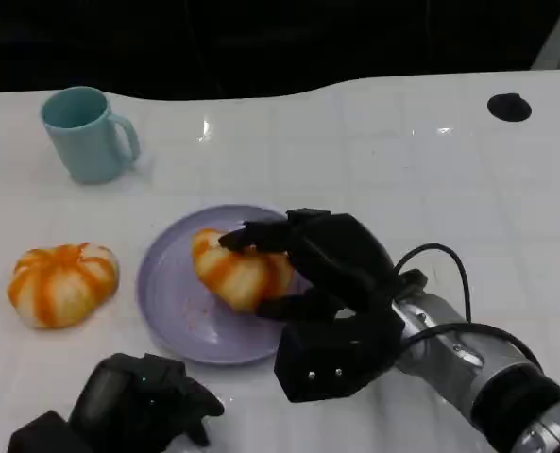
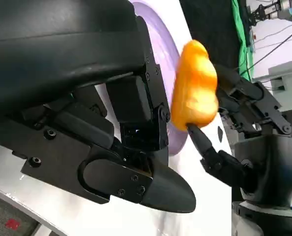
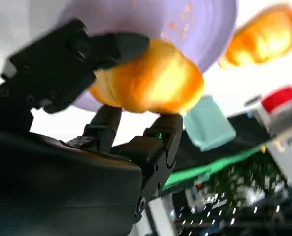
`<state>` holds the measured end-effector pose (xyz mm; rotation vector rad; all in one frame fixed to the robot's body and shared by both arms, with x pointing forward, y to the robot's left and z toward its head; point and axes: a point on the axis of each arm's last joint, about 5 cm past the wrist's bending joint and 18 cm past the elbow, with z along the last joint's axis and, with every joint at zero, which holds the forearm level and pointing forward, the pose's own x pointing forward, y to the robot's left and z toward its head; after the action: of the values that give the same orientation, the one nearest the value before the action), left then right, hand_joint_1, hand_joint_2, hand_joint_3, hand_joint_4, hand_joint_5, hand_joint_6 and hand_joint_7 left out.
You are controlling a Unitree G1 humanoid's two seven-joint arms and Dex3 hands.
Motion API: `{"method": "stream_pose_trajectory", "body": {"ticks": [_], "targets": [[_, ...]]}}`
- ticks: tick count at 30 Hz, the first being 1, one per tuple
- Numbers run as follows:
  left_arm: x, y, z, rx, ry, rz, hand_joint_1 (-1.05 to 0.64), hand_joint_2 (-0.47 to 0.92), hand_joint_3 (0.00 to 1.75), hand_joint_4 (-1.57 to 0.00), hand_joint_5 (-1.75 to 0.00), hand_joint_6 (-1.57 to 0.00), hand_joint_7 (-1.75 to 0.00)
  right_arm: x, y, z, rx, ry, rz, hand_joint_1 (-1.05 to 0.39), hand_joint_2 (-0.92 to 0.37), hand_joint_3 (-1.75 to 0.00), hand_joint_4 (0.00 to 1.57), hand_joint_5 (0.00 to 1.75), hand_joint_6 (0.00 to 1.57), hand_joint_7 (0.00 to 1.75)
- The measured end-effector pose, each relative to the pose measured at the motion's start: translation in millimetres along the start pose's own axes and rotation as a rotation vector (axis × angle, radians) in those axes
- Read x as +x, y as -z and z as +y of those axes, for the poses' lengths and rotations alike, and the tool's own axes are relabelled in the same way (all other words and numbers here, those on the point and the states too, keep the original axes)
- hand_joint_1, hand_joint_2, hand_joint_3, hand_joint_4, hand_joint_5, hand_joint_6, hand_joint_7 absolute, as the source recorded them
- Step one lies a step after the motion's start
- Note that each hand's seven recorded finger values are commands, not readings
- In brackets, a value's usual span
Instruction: Grasp the bread from the table and place it into the plate.
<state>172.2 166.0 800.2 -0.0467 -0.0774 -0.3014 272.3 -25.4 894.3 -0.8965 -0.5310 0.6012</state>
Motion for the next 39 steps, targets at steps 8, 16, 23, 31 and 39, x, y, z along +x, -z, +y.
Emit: {"method": "stream_pose_trajectory", "body": {"ticks": [8,16,23,31,39], "targets": [[0.3,-0.3,0.0,0.009,0.006,0.000,-1.05,0.92,0.16,-1.25,-1.11,-1.43,-0.48,-3.6,-3.0,-10.5,0.000,-0.065,-0.020,-0.58,-0.92,-0.21,0.00,0.36,0.25,0.00],[-0.1,-0.1,0.1,-0.001,0.000,-0.003,-1.05,0.92,0.14,-1.25,-1.10,-1.43,-0.48,-17.5,-1.8,-17.8,-0.007,-0.054,-0.039,-0.59,-0.92,-0.21,0.05,0.44,0.28,0.02],[1.0,-0.2,-0.1,-0.003,0.002,0.001,-1.05,0.92,0.14,-1.25,-1.10,-1.43,-0.48,-36.0,1.4,-19.8,0.090,0.055,-0.088,-0.49,-0.92,-0.24,0.28,0.64,0.48,0.12],[4.5,-0.8,-1.6,-0.003,0.013,-0.002,-1.05,0.92,0.15,-1.25,-1.09,-1.43,-0.47,-66.9,4.8,-22.1,0.269,0.232,-0.099,-0.36,-0.92,-0.12,0.56,0.85,0.77,0.26],[5.7,-1.0,-3.3,-0.007,0.019,0.001,-1.05,0.92,0.14,-1.26,-1.09,-1.43,-0.47,-88.7,6.3,-19.1,0.403,0.360,-0.167,-0.31,-0.92,-0.20,0.60,1.30,0.68,0.80]]}}
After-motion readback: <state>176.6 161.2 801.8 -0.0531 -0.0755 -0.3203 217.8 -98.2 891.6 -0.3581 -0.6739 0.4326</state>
